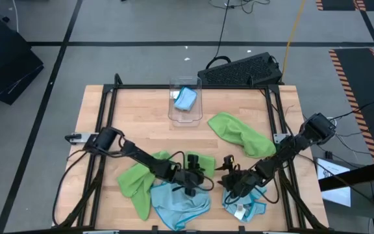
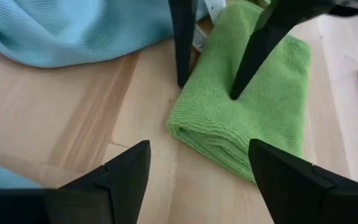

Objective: Fold microfiber towels
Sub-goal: Put the center green towel into the transparent bin

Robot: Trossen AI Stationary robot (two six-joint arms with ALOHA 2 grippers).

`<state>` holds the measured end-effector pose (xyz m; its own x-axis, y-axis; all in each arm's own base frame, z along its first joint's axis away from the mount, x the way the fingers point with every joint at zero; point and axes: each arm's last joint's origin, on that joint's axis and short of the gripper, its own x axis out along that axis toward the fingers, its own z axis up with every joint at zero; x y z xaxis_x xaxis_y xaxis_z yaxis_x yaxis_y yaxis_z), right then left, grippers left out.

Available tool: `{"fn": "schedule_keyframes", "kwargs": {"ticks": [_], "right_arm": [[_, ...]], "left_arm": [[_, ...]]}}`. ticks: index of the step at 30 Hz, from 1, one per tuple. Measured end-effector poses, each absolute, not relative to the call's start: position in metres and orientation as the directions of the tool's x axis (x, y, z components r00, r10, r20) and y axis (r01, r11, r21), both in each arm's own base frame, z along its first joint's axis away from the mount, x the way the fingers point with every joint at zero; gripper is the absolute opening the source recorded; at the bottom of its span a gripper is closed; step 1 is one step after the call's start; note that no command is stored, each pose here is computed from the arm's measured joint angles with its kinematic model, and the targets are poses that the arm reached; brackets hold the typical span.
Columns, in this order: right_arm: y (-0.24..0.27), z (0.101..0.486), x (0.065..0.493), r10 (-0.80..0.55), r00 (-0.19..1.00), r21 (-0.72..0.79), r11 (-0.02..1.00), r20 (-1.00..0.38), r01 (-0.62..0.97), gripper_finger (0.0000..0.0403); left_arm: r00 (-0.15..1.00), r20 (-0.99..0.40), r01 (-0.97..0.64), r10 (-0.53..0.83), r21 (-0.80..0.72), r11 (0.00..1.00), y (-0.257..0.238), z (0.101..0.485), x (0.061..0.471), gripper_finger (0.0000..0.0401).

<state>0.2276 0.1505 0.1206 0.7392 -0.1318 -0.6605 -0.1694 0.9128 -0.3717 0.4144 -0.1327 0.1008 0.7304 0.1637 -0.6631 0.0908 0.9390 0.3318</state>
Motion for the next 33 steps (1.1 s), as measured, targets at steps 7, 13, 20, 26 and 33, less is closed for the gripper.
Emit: {"fn": "schedule_keyframes", "kwargs": {"ticks": [7, 13, 20, 26, 33], "right_arm": [[0.149, 0.113, 0.237, -0.150, 0.761, -0.393, 0.908, -0.631, -0.147, 0.0266], [0.149, 0.099, 0.239, -0.182, 0.746, -0.411, 0.902, -0.641, -0.134, 0.0266], [0.151, 0.099, 0.238, -0.246, 0.766, -0.457, 0.887, -0.594, -0.070, 0.0266], [0.151, 0.100, 0.238, -0.266, 0.770, -0.481, 0.875, -0.580, -0.060, 0.0266], [0.150, 0.096, 0.240, -0.270, 0.769, -0.493, 0.867, -0.580, -0.068, 0.0266]], "left_arm": [[0.708, -0.693, 0.106, 0.134, 0.292, 0.951, -0.116, 0.099, 0.418, 0.0049], [0.702, -0.696, 0.089, 0.151, 0.297, 0.951, -0.106, 0.100, 0.420, 0.0021], [0.714, -0.697, 0.125, 0.064, 0.217, 0.968, -0.100, 0.113, 0.420, 0.0012], [0.709, -0.703, 0.101, 0.052, 0.175, 0.979, -0.097, 0.117, 0.420, 0.0022], [0.720, -0.693, 0.097, 0.027, 0.139, 0.985, -0.098, 0.118, 0.421, 0.0010]]}}
